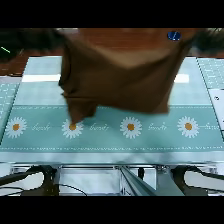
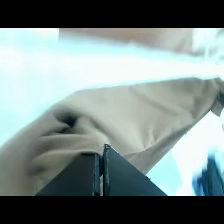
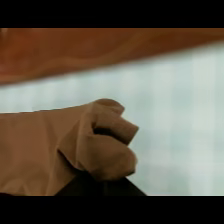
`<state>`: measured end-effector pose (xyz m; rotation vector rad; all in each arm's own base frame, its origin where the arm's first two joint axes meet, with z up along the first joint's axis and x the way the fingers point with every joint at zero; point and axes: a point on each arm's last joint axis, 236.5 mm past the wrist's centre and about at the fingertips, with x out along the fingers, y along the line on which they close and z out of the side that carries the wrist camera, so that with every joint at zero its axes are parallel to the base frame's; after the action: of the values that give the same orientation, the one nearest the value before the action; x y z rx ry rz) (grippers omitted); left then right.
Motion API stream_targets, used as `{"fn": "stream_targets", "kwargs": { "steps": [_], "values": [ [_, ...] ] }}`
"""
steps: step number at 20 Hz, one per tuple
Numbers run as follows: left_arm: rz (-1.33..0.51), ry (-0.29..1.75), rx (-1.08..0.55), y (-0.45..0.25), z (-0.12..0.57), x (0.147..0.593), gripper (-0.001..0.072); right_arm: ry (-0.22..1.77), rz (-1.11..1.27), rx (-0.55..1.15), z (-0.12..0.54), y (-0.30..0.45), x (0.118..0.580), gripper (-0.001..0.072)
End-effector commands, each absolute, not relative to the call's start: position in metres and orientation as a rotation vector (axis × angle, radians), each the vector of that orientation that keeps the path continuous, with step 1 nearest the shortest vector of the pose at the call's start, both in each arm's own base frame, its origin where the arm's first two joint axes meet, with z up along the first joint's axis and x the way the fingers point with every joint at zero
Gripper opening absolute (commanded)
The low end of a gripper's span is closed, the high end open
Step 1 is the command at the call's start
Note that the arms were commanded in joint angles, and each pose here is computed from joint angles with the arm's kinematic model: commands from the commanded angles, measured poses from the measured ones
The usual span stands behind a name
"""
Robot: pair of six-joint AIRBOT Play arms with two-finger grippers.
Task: Fold the shirts.
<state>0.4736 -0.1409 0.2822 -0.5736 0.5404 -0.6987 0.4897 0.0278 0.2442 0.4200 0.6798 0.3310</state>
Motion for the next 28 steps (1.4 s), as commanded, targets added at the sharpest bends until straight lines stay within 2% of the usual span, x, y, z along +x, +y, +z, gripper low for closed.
{"fn": "stream_targets", "kwargs": {
  "steps": [1, 4, 8, 11, 13, 16, 19, 25, 28],
  "values": [
    [-0.691, 0.143, -0.394, -0.111, 0.453, 0.401, 0.0015, 0.361, 0.355, 0.235, 0.404, 0.045, 0.407, 0.0031],
    [-0.555, -0.04, -0.223, -0.086, 0.517, 0.326, 0.0015, 0.213, 0.233, 0.081, 0.462, 0.035, 0.32, 0.0031],
    [-0.32, -0.196, 0.002, -0.068, 0.556, 0.235, 0.0015, 0.088, 0.111, -0.012, 0.497, 0.028, 0.227, 0.0031],
    [-0.195, -0.237, 0.115, -0.062, 0.561, 0.186, 0.0015, 0.105, 0.061, -0.031, 0.491, 0.026, 0.183, 0.0031],
    [-0.167, -0.225, 0.128, -0.056, 0.556, 0.172, 0.0015, 0.14, 0.063, -0.024, 0.479, 0.029, 0.168, 0.0031],
    [-0.217, -0.096, 0.111, -0.056, 0.515, 0.201, 0.0015, 0.299, 0.136, 0.015, 0.429, 0.042, 0.178, 0.0031],
    [-0.222, 0.136, 0.037, -0.047, 0.434, 0.27, 0.0015, 0.514, 0.212, 0.089, 0.352, 0.05, 0.214, 0.0031],
    [-0.317, 0.565, -0.191, -0.067, 0.245, 0.404, 0.0015, 0.771, 0.203, 0.345, 0.177, 0.039, 0.314, 0.0031],
    [-0.361, 0.699, -0.296, -0.096, 0.17, 0.459, 0.0015, 0.808, 0.161, 0.477, 0.124, 0.027, 0.376, 0.0031]
  ]
}}
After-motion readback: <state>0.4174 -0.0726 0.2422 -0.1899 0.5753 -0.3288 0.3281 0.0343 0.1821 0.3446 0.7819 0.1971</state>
